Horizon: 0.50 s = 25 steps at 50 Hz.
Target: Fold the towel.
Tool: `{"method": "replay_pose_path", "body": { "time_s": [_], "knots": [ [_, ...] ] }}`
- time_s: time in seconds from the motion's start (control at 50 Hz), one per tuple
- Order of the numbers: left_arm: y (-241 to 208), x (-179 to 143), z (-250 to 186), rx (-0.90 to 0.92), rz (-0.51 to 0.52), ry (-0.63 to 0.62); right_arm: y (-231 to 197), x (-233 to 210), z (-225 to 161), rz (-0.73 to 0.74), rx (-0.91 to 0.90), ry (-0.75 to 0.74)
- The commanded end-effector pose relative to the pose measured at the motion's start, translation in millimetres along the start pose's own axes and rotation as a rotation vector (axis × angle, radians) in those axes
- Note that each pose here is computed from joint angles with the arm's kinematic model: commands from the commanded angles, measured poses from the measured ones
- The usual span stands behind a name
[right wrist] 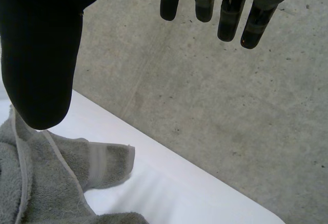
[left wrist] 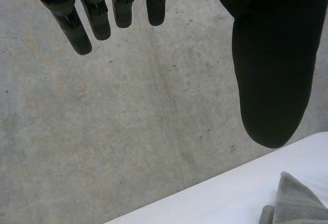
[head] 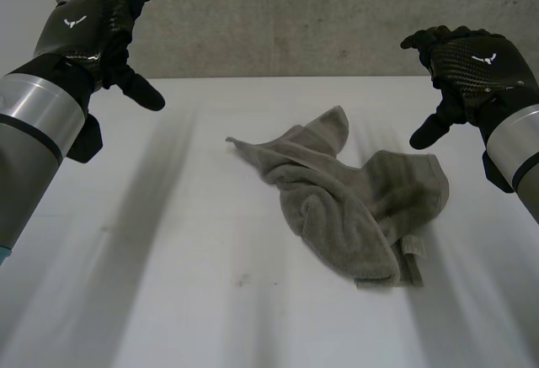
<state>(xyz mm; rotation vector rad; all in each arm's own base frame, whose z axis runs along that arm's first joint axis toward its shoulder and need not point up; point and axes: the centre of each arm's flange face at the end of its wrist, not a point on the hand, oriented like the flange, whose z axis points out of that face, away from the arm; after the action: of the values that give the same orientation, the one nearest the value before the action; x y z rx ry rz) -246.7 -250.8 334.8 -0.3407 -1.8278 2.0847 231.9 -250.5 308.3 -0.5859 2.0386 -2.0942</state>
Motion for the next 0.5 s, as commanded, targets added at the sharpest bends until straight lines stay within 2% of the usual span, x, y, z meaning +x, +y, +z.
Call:
{"method": "replay_pose_path", "body": {
  "time_s": [0.02, 0.18, 0.28, 0.34, 0.36, 0.38, 0.46, 0.5],
  "knots": [
    [1.8, 0.2, 0.1, -0.005, 0.0, 0.002, -0.7, 1.6, 0.7, -0.001, 0.002, 0.005],
    [14.5, 5.0, 2.3, -0.043, -0.002, 0.032, -1.8, 3.4, 3.0, -0.056, -0.008, 0.008],
    [49.6, 12.9, 13.9, -0.14, -0.011, 0.13, 10.3, 9.5, 1.4, -0.082, -0.077, 0.027],
    [71.2, 18.3, 26.5, -0.173, -0.001, 0.203, 29.9, 9.6, -1.1, -0.012, -0.17, 0.022],
    [79.6, 21.3, 34.4, -0.173, 0.02, 0.235, 40.0, 8.9, -2.7, 0.052, -0.21, 0.023],
    [88.1, 24.0, 43.1, -0.167, 0.052, 0.264, 40.1, 8.8, -2.7, 0.052, -0.21, 0.023],
    [106.9, 27.3, 61.6, -0.155, 0.12, 0.309, 64.0, 17.8, -7.5, 0.25, -0.286, 0.076],
    [116.7, 28.0, 71.6, -0.148, 0.147, 0.325, 72.2, 19.0, -9.4, 0.296, -0.312, 0.083]
  ]
}}
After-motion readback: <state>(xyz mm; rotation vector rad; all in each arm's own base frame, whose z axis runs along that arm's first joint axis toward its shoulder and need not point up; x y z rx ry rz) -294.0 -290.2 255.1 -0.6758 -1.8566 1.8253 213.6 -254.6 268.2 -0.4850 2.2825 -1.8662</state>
